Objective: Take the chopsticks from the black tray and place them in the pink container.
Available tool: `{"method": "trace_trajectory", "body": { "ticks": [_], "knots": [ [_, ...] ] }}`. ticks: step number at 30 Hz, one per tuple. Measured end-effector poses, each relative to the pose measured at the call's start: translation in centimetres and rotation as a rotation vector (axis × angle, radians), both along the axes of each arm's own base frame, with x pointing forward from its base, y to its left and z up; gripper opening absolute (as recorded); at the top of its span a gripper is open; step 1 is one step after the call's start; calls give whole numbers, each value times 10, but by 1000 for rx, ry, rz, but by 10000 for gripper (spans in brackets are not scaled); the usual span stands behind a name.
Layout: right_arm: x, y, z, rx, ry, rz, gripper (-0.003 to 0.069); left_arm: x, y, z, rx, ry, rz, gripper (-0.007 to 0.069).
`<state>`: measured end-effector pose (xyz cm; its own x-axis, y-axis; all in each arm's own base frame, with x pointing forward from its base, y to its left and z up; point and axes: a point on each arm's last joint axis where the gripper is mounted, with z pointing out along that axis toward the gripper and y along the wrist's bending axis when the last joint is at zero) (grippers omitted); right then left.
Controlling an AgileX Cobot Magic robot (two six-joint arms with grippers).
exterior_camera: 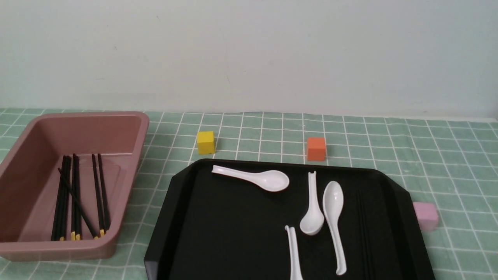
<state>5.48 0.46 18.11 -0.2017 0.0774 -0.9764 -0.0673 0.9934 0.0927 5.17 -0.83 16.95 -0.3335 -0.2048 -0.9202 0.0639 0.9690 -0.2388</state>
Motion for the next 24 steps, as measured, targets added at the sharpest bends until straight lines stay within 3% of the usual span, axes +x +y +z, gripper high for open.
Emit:
{"method": "trace_trajectory", "body": {
  "ticks": [4, 24],
  "knots": [
    [-2, -2, -6, -13, 84, -32, 46, 0, 0, 0, 0, 0, 0, 176],
    [-2, -3, -6, -14, 88, -55, 65, 0, 0, 0, 0, 0, 0, 188]
  ]
}}
